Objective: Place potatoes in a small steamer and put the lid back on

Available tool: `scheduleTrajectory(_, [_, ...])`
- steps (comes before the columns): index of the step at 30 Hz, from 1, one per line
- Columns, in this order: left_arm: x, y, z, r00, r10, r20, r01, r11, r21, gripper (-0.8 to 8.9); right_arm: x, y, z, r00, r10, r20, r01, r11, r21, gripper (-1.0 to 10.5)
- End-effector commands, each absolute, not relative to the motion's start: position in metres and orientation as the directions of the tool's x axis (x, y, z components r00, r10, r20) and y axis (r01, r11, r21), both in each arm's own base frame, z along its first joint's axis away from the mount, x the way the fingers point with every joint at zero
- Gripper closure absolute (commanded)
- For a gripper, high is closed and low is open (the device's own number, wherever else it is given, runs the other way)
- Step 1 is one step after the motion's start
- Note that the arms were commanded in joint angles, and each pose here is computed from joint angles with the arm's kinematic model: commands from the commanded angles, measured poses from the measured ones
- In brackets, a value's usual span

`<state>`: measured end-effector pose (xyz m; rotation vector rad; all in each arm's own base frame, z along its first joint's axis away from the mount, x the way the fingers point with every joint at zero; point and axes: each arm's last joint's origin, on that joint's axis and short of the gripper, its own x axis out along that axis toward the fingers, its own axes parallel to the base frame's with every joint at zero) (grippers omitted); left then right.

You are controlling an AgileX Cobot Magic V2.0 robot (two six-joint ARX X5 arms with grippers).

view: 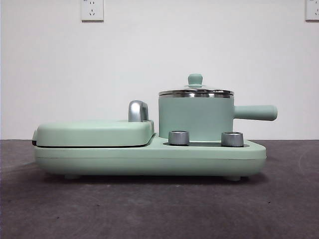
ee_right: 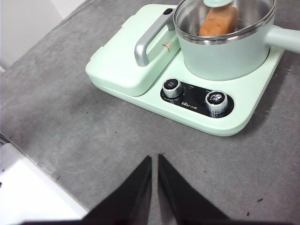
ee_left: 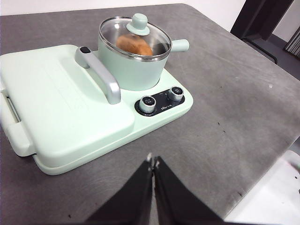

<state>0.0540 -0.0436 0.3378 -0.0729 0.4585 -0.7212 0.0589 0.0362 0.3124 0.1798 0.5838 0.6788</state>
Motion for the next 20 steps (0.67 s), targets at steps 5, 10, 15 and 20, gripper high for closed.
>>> scheduleTrajectory(5, [0.056,-0.044,0.339,0.664,-0.650,-0.369,0.621,0.755,-0.210,8.07,0.059,0.037,0.316,0.630,0.644,-0.434,-0.556,0.764,0.328,9.3])
scheduleTrajectory(10, [0.066,-0.041,0.319,0.754,-0.582,-0.305,0.543,0.813,-0.207,8.07,0.059,0.037,0.316,0.630,0.644,-0.434,-0.555,0.764,0.328,9.3])
scheduleTrajectory(15, [0.082,-0.029,0.274,0.880,-0.423,-0.217,0.384,0.902,-0.198,8.07,0.059,0.037,0.316,0.630,0.644,-0.434,-0.555,0.764,0.328,9.3])
scheduleTrajectory(20, [0.090,-0.019,0.216,0.934,-0.303,-0.189,0.267,0.944,-0.194,8.07,0.059,0.037,0.316,0.630,0.644,-0.434,-0.555,0.764,0.328,9.3])
